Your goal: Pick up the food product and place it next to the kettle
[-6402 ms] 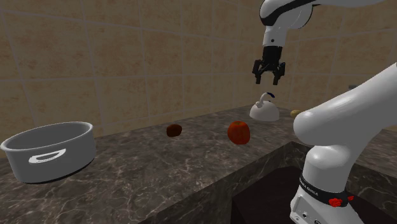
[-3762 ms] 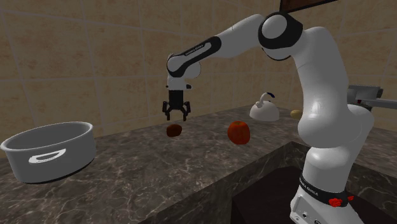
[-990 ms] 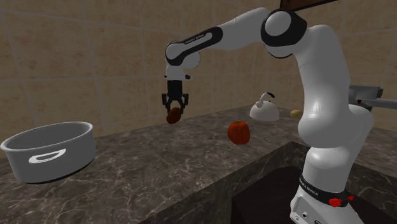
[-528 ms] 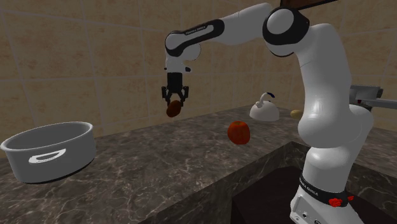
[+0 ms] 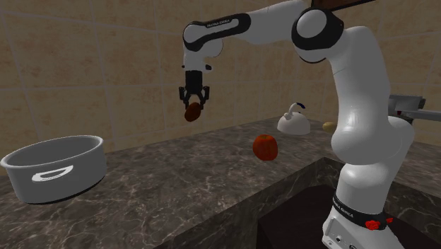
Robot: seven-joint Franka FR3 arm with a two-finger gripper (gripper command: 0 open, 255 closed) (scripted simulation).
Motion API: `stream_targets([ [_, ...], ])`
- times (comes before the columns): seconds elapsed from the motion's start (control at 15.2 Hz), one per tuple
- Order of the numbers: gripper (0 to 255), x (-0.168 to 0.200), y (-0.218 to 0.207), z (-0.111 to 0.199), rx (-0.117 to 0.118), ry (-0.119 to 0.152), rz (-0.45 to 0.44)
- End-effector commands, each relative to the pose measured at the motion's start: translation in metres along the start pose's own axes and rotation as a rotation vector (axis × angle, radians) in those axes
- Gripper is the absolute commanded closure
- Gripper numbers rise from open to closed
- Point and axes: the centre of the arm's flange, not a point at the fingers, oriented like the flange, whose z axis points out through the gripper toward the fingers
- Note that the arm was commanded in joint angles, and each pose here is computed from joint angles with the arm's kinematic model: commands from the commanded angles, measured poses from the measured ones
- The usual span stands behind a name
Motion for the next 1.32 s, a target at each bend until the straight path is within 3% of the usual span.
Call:
stream_targets([
  [0.0,255,-0.003,0.000,-0.010,0.000,0.000,0.000],
  [0.92,255,-0.014,0.003,-0.081,0.000,0.000,0.000],
  [1.25,255,0.017,0.062,-0.083,0.000,0.000,0.000],
])
